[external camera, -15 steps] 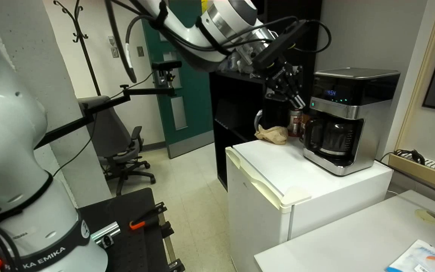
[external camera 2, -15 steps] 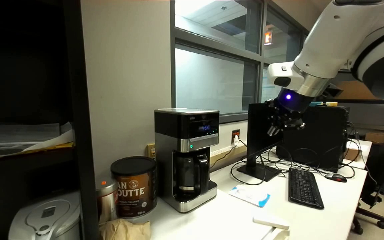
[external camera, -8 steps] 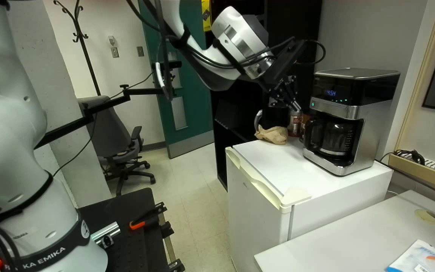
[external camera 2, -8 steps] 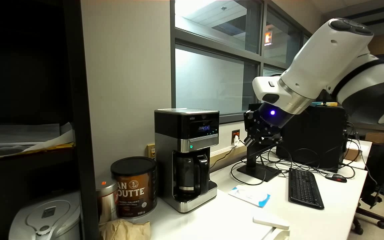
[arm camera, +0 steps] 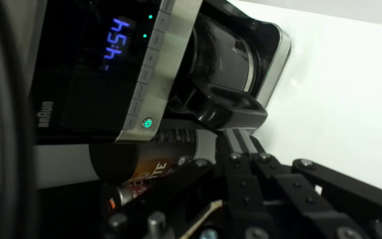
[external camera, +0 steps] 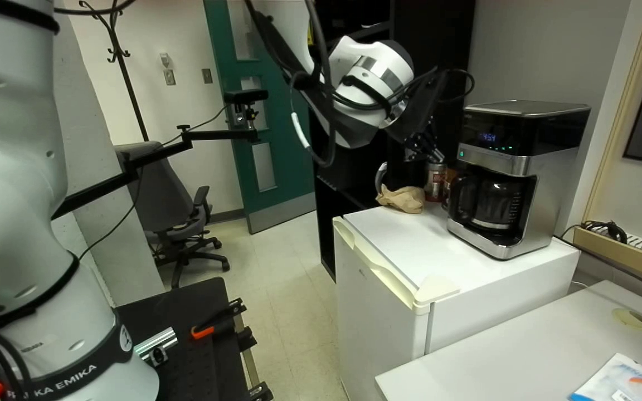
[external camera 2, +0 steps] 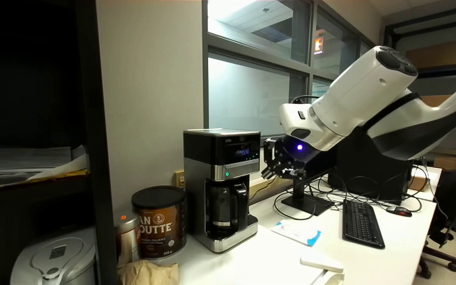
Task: Turn off the coffeemaker.
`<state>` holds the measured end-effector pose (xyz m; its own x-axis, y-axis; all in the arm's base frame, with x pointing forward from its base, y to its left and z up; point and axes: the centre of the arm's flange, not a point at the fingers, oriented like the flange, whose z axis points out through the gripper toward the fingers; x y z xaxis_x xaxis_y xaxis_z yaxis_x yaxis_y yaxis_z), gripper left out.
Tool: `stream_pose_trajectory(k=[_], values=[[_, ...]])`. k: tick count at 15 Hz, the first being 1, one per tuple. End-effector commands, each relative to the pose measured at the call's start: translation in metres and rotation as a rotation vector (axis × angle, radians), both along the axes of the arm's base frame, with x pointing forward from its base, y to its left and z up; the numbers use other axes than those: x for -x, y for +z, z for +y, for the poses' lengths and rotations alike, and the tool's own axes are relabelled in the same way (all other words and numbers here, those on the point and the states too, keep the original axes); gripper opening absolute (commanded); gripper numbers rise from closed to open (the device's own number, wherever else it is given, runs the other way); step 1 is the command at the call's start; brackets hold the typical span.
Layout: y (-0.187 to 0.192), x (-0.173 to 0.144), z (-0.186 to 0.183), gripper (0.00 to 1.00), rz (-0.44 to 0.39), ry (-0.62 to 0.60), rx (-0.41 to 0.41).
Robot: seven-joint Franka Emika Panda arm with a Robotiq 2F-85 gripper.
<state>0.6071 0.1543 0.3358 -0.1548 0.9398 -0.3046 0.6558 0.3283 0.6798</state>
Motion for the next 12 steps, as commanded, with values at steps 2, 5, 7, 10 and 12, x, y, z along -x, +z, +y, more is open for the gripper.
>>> stream_pose_trajectory(k=[2,5,7,10,12], values=[[-0.012,-0.032,0.012,0.00,-0.107,0.062,-0.001],[-0.014,-0.043,0.012,0.00,-0.143,0.072,0.008],[-0.018,-0.049,0.012,0.00,-0.157,0.073,0.007],[-0.025,-0.057,0.013,0.00,-0.171,0.075,0.002],[-0.029,-0.060,0.014,0.00,-0.177,0.076,-0.004]])
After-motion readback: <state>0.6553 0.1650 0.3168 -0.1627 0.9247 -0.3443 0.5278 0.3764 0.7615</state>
